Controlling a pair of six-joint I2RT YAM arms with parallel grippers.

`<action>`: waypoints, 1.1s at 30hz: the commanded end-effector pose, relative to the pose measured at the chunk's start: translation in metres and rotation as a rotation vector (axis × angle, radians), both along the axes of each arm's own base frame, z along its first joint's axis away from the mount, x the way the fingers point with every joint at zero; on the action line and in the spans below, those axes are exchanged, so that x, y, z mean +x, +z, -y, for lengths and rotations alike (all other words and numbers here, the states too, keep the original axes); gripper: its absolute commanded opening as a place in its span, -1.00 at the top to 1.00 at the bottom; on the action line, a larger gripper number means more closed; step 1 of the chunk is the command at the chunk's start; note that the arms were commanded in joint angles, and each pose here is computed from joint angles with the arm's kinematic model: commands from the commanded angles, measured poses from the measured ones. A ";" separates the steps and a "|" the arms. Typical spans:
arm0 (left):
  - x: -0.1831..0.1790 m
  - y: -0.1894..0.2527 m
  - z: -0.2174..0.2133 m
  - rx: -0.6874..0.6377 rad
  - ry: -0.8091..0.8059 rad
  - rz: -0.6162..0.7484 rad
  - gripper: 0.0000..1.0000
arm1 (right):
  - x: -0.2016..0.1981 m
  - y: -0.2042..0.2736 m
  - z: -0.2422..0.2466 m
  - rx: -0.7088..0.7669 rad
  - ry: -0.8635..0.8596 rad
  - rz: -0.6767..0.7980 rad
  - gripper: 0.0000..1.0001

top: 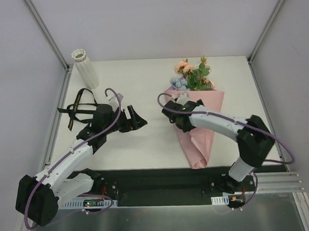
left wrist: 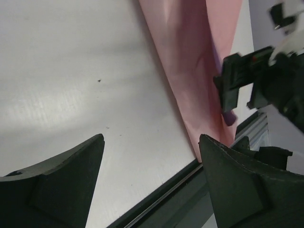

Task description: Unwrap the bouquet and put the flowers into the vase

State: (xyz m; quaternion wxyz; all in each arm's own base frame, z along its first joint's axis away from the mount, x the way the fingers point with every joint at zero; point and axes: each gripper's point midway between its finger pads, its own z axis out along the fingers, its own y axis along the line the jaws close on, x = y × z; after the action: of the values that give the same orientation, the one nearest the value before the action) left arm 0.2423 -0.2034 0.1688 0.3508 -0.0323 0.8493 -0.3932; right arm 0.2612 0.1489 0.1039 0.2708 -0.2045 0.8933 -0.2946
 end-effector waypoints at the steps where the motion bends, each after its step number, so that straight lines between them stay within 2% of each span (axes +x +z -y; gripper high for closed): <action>1: 0.002 0.018 0.051 -0.066 -0.101 0.080 -0.58 | -0.007 0.045 0.072 0.131 -0.216 0.127 -0.99; 3: 0.001 0.017 0.072 -0.047 -0.143 0.076 -0.58 | -0.021 0.038 0.105 0.271 -0.369 0.120 -0.93; 6: -0.010 0.016 0.108 -0.047 -0.240 0.077 -0.59 | -0.034 0.040 0.144 0.477 -0.607 0.209 -0.93; 8: -0.018 0.013 0.130 -0.044 -0.301 0.069 -0.60 | -0.045 0.035 0.172 0.554 -0.740 0.267 -0.93; 9: -0.022 0.013 0.136 -0.043 -0.319 0.066 -0.61 | -0.049 0.047 0.177 0.619 -0.754 0.338 -0.93; 12: -0.028 0.011 0.149 -0.043 -0.358 0.063 -0.61 | -0.060 0.076 0.200 0.642 -0.793 0.495 -0.93; 16: -0.032 0.008 0.151 -0.043 -0.373 0.057 -0.62 | -0.056 0.108 0.201 0.673 -0.731 0.581 -0.93; 19: -0.036 0.007 0.148 -0.043 -0.378 0.056 -0.62 | -0.025 0.111 0.152 0.838 -0.476 0.467 -0.93; 20: -0.037 0.011 0.147 -0.051 -0.378 0.063 -0.62 | -0.014 0.097 0.113 0.953 -0.362 0.315 -0.93; 21: -0.039 0.012 0.145 -0.054 -0.378 0.067 -0.62 | -0.004 0.094 0.089 1.029 -0.278 0.238 -0.93; 23: -0.046 0.015 0.140 -0.067 -0.386 0.075 -0.64 | 0.002 0.068 0.054 1.141 -0.304 -0.006 -0.93; 24: -0.049 0.016 0.137 -0.069 -0.392 0.082 -0.68 | 0.007 0.059 0.053 1.193 -0.348 -0.048 -0.93; 26: -0.057 0.021 0.128 -0.084 -0.397 0.100 -0.78 | 0.017 0.037 0.041 1.338 -0.402 -0.102 -0.93; 31: -0.076 0.038 0.103 -0.129 -0.373 0.154 -0.86 | 0.028 -0.002 0.054 1.347 -0.475 -0.069 -0.93; 32: -0.079 0.039 0.100 -0.129 -0.372 0.155 -0.88 | 0.036 -0.001 0.051 1.387 -0.457 -0.040 -0.93; 33: -0.080 0.040 0.096 -0.124 -0.367 0.164 -0.89 | 0.030 -0.013 0.046 1.418 -0.460 -0.071 -0.93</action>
State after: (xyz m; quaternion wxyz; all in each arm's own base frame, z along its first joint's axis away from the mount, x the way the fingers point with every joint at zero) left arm 0.1734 -0.3104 0.1938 0.3211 0.1272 0.8008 -0.4894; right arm 0.2651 0.0793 0.0781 0.1933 0.2155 0.9329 0.2142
